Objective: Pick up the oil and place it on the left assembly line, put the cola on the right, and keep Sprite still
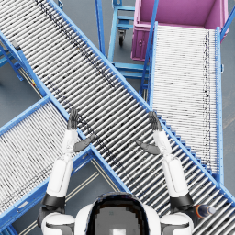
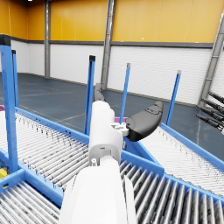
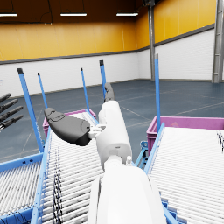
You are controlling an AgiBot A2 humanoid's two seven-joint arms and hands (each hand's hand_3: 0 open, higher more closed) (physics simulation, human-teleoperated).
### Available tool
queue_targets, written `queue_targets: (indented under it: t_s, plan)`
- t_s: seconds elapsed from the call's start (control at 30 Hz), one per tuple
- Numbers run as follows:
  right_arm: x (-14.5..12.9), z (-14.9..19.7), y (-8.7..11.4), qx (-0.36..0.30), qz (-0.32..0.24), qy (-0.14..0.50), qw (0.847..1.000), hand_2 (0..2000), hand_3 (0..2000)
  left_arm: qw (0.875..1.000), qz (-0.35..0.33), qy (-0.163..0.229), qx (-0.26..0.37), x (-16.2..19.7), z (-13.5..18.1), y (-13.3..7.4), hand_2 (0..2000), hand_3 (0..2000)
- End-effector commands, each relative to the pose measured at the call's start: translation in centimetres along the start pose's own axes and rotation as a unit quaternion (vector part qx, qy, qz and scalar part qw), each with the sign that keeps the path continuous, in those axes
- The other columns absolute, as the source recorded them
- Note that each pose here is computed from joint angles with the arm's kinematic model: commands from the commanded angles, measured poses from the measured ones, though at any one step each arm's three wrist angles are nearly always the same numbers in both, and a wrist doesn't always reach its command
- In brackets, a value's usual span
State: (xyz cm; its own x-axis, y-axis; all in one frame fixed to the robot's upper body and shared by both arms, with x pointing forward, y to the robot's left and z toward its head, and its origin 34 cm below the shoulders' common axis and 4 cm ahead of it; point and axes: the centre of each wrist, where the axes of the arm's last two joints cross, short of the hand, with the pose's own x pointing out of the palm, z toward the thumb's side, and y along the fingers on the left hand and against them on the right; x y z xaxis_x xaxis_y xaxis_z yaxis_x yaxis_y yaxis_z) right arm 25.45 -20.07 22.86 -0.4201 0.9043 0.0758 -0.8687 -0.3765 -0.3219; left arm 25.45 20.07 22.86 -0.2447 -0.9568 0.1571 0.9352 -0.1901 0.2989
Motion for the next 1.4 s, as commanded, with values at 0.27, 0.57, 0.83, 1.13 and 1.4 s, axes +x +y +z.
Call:
queue_targets:
  t_s: [0.27, 0.57, 0.83, 1.13, 1.4]
  plan:
    - [0.0, 0.0, 0.0, 0.0, 0.0, 0.0, 1.0, 0, 0, 1.0, 0.0, 0.0, 0.0, 0.0, 0.0, 0.0, 0, 0]
    - [0.0, 0.0, 0.0, 0.0, 0.0, 0.0, 1.0, 0, 0, 1.0, 0.0, 0.0, 0.0, 0.0, 0.0, 0.0, 0, 0]
    - [0.0, 0.0, 0.0, 0.0, 0.0, 0.0, 1.0, 0, 0, 1.0, 0.0, 0.0, 0.0, 0.0, 0.0, 0.0, 0, 0]
    - [0.0, 0.0, 0.0, 0.0, 0.0, 0.0, 1.0, 0, 0, 1.0, 0.0, 0.0, 0.0, 0.0, 0.0, 0.0, 0, 0]
    - [0.0, 0.0, 0.0, 0.0, 0.0, 0.0, 1.0, 0, 0, 1.0, 0.0, 0.0, 0.0, 0.0, 0.0, 0.0, 0, 0]
